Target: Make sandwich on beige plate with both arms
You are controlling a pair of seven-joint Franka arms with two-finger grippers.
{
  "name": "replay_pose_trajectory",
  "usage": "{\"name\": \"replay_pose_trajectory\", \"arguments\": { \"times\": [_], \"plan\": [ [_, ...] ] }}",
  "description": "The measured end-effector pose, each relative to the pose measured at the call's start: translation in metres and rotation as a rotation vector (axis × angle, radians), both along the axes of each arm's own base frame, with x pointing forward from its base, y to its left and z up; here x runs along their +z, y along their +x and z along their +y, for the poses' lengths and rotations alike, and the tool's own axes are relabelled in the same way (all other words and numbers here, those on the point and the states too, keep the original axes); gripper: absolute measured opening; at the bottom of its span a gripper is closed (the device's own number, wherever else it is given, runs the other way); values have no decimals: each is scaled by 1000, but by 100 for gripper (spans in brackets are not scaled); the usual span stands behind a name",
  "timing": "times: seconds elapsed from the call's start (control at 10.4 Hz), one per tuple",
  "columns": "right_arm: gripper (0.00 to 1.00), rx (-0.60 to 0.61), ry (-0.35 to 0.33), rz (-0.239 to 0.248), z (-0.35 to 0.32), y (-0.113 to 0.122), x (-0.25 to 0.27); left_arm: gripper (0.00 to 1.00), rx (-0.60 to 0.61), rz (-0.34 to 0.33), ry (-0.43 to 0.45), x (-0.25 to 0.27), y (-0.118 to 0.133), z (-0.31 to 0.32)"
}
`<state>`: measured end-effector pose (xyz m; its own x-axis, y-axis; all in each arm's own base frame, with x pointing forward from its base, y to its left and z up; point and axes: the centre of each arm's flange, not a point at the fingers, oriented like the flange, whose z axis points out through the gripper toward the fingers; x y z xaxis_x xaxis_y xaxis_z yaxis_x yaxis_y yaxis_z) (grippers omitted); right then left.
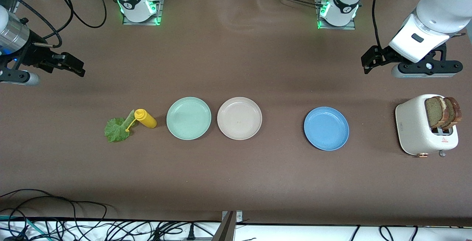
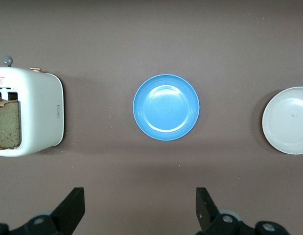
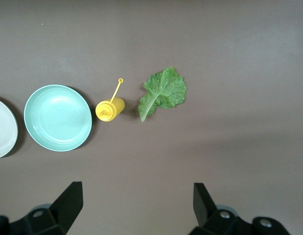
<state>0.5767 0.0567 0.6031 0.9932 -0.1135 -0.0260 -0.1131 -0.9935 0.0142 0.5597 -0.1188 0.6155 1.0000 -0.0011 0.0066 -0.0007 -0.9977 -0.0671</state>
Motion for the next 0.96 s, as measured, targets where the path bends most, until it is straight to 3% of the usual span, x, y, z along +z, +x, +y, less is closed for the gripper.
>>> {"name": "replay_pose_trajectory", "arguments": {
  "times": [0.96],
  "plan": [
    [100, -39, 25, 1, -19, 2, 0, 100, 1, 4, 0, -3, 2, 0]
  ]
}}
